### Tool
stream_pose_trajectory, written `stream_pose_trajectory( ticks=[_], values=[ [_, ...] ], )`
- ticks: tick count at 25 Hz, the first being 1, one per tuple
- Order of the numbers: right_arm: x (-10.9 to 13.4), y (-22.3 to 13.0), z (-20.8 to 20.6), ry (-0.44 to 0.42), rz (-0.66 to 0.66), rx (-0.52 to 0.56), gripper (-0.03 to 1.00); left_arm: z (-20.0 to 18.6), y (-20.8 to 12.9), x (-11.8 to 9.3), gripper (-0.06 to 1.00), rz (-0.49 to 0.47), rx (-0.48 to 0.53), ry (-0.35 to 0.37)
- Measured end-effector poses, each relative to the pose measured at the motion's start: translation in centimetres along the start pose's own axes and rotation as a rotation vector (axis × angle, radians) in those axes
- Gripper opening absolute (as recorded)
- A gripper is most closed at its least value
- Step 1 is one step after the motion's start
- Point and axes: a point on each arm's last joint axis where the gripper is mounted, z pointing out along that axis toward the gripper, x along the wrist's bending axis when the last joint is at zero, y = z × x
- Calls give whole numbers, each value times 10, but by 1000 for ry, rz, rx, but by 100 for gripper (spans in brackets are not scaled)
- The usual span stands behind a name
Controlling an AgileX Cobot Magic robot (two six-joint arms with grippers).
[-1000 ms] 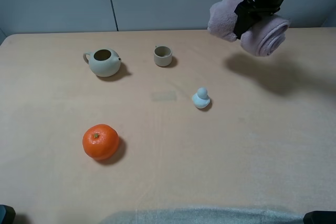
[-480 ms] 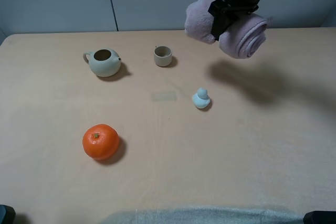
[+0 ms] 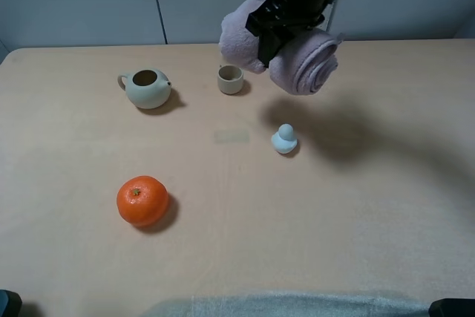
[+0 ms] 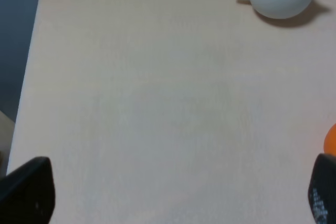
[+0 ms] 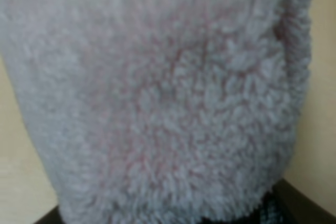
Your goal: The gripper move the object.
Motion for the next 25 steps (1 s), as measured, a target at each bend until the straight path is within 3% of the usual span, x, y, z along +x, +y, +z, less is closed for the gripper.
stream_pose_trajectory(
  ticks=[11,25],
  values=[
    [64,32,-24,15,-67,-119,36,0,0,0,96,0,0,0],
    [131,70,-3,59,-196,-157,36,0,0,0,96,0,0,0]
  ],
)
